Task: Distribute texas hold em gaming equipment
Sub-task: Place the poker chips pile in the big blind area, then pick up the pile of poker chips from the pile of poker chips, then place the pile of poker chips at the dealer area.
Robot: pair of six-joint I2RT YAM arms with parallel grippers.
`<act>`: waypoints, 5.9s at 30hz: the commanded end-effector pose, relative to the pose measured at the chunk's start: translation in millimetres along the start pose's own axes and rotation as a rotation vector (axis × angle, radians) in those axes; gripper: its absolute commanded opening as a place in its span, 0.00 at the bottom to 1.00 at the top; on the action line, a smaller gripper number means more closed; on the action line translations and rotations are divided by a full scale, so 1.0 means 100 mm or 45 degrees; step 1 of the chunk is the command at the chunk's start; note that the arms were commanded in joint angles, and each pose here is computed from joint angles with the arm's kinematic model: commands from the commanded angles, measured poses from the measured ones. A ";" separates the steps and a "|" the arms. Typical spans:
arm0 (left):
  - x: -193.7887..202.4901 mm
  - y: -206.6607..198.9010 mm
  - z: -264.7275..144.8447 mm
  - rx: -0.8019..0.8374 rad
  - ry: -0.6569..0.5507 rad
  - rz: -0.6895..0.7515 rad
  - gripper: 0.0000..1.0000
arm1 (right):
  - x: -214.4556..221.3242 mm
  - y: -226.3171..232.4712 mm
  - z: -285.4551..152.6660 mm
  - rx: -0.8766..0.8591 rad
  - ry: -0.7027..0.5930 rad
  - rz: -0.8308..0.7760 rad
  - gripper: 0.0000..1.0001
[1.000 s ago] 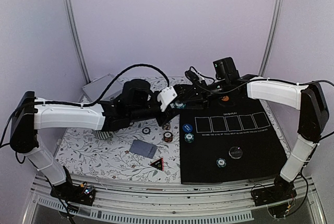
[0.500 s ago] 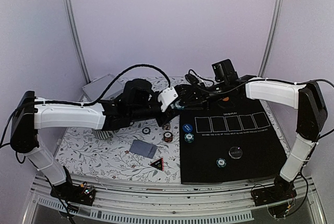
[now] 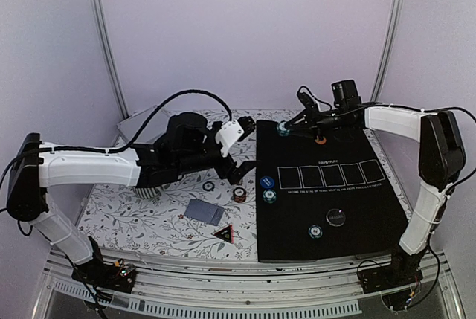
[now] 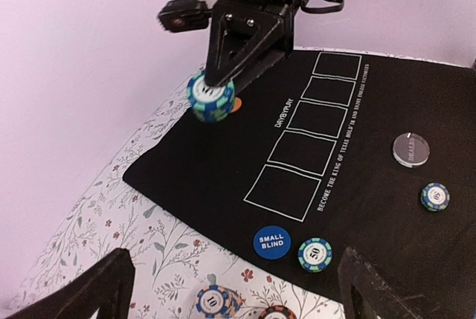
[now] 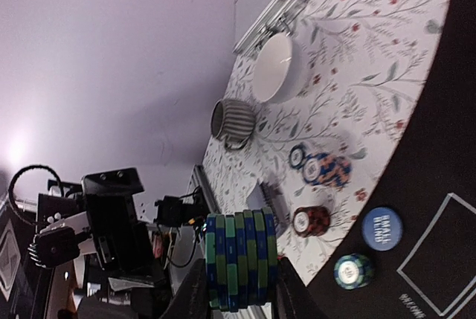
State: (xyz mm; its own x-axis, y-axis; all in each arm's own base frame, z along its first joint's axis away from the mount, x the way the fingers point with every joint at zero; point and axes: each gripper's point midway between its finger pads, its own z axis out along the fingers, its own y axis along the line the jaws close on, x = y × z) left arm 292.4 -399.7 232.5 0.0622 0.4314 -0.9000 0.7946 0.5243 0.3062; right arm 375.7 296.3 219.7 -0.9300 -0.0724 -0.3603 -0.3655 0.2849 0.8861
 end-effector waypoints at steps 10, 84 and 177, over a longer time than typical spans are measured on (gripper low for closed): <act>0.28 0.31 -0.43 -0.148 0.095 -0.156 0.98 | -0.82 -1.81 -0.50 0.285 -0.303 0.267 0.02; 0.35 0.55 -0.57 -0.225 0.165 -0.216 0.98 | -1.05 -1.74 -1.51 0.974 -0.632 0.052 0.59; 0.69 -2.38 0.76 0.606 0.786 -0.135 0.00 | -0.05 -0.52 -1.37 1.129 -0.446 -0.442 0.99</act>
State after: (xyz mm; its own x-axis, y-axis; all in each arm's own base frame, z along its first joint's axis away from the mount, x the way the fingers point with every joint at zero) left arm 158.5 -542.6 99.2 -0.2564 0.7696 -0.5848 0.9581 0.2823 -0.0486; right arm 402.9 156.1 214.6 -0.6604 -0.0496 -0.7493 -0.3311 0.9148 0.2313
